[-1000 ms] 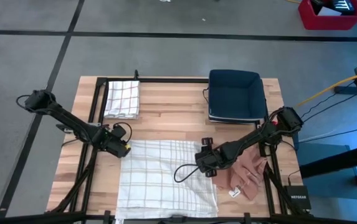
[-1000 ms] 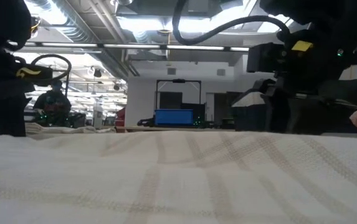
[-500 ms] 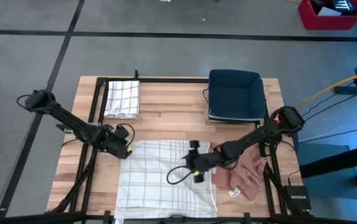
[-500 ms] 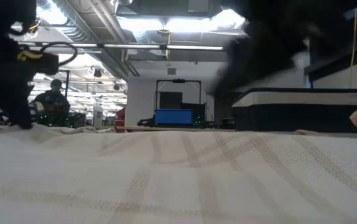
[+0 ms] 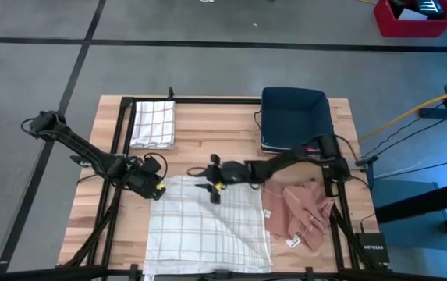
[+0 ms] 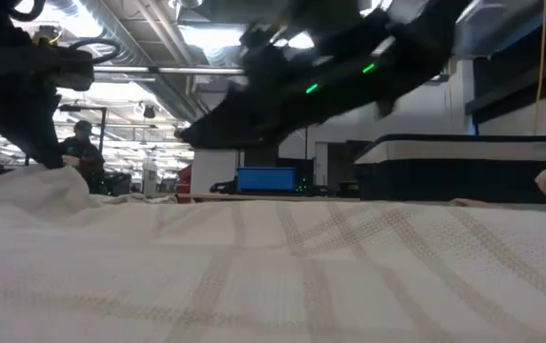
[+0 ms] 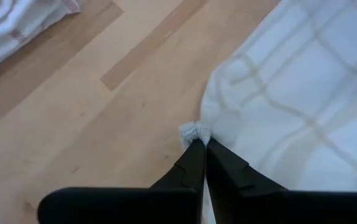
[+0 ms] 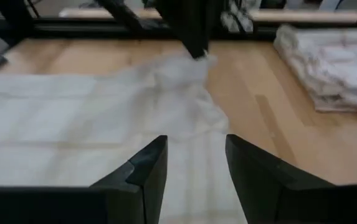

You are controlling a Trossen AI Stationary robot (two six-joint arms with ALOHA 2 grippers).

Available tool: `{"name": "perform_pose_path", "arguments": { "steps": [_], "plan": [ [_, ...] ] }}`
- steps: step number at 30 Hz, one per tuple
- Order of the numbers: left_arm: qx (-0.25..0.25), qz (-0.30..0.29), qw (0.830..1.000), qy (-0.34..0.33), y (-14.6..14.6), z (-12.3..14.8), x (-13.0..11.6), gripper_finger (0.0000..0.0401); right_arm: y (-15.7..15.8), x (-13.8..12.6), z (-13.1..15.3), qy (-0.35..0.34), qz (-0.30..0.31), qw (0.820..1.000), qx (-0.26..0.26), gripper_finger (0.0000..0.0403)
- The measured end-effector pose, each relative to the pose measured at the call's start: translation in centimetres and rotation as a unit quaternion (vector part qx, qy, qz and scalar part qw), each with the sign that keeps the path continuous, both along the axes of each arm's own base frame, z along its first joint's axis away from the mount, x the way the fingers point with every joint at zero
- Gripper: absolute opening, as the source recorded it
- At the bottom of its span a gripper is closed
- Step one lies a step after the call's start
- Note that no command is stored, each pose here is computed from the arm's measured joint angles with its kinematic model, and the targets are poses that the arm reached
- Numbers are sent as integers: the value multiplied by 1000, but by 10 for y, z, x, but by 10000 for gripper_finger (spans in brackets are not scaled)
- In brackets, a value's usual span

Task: Fold towel
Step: Fold the white towel on the table

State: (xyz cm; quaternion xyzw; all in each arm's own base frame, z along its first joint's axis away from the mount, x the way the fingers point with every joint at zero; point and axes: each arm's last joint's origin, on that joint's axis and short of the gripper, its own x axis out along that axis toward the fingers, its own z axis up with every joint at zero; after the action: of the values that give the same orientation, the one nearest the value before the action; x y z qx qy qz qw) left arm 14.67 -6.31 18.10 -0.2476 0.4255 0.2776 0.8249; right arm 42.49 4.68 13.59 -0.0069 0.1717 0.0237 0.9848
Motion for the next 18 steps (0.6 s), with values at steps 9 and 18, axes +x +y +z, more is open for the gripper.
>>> {"name": "perform_pose_path", "arguments": {
  "steps": [9, 18],
  "plan": [
    [-9, 6, 999, -39, 0, 6, 2, 3, -47, 58, -16, 66, 14, 997, 31, 165],
    [-10, 10, 999, -40, 0, 6, 2, 2, -49, 76, -37, 144, 72, 984, 82, 160]
  ]
}}
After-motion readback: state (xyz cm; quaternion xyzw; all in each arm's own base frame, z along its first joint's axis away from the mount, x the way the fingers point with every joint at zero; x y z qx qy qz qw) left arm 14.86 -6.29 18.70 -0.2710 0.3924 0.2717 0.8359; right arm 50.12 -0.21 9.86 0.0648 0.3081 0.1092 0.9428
